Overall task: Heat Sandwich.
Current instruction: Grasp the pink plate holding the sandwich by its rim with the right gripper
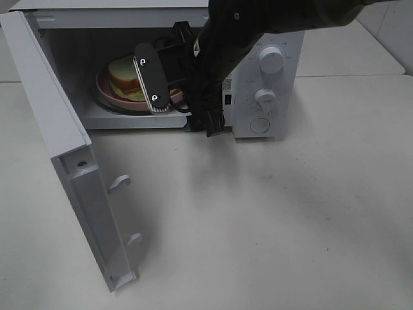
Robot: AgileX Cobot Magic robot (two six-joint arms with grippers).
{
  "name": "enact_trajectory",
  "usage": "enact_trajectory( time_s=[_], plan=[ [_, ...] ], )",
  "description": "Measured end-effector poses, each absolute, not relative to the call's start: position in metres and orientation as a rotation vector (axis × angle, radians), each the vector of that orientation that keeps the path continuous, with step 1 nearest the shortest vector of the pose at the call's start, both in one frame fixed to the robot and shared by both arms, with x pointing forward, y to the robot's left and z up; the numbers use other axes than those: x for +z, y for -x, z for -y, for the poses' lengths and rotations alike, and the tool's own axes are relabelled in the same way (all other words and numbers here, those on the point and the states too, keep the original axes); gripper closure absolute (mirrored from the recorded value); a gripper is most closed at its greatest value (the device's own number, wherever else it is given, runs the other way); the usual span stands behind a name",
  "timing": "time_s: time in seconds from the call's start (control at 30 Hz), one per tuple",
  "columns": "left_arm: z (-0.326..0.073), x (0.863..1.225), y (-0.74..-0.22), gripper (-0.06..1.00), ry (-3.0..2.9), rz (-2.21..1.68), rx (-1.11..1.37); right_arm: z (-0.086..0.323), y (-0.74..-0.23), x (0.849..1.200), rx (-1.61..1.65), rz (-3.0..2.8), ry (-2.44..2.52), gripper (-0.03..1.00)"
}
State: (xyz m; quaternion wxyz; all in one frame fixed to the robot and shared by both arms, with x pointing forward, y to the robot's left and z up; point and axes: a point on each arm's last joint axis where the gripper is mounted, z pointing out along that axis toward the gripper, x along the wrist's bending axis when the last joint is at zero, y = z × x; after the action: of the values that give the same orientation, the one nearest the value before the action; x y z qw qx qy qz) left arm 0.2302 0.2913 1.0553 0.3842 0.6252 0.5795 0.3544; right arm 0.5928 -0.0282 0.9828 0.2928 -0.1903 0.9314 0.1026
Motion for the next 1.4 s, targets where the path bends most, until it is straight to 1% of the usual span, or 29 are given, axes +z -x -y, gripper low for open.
enact_trajectory(
  time_s=[0.43, 0.9, 1.17, 1.4],
  plan=[
    [-0.291, 1.055, -0.230, -0.03, -1.593, -1.477, 0.903, 0.004, -0.624, 0.951, 0.272, -2.483, 0.508, 0.11],
    [-0.291, 1.055, -0.230, -0.03, -1.593, -1.477, 0.903, -0.017, -0.650, 0.937, 0.291, -2.500, 0.437, 0.13],
    [-0.291, 1.055, -0.230, -0.03, -1.593, -1.477, 0.903, -0.025, -0.660, 0.940, 0.321, -2.475, 0.398, 0.14],
    [-0.291, 1.055, -0.230, -0.03, -1.593, -1.477, 0.903, -0.029, -0.663, 0.924, 0.337, -2.498, 0.378, 0.15]
  ],
)
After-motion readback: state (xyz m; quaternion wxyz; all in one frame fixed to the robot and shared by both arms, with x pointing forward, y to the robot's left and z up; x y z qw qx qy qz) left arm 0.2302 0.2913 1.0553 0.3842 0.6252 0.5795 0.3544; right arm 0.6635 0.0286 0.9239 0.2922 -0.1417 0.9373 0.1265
